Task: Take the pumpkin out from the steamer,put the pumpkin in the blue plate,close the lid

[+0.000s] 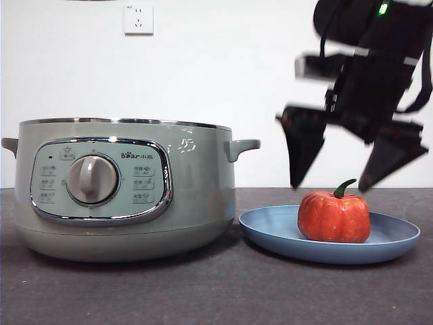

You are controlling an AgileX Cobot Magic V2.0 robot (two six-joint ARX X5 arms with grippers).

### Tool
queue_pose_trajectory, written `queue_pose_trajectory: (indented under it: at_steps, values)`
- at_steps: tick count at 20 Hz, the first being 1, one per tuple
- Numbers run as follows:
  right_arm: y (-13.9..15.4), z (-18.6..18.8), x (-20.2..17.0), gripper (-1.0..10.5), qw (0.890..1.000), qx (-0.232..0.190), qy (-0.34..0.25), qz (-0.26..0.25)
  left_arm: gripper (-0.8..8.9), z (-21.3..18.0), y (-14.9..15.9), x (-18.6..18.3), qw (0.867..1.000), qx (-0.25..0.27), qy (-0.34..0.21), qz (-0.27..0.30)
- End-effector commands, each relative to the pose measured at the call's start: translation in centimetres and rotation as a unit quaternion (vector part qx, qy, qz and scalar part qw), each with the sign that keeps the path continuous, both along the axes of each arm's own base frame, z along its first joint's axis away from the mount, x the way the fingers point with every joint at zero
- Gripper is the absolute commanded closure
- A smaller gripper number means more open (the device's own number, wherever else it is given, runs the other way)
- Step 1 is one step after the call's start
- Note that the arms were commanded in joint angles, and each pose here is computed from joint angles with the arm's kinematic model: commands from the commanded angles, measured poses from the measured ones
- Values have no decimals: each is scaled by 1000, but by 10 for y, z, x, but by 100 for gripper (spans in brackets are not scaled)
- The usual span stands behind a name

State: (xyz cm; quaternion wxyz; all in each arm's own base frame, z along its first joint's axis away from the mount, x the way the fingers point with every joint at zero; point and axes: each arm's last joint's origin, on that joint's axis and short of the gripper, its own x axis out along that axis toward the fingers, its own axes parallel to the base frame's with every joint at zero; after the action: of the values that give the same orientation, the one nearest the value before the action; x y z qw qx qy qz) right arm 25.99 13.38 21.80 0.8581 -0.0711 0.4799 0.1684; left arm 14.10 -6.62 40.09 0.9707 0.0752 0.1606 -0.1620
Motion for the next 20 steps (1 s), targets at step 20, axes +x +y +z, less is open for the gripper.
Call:
queue_pose_trajectory:
  at_steps: [20]
  values:
    - [-37, 108, -68, 412, 970, 92, -222, -23, 822, -92, -74, 127, 981, 5, 164, -108]
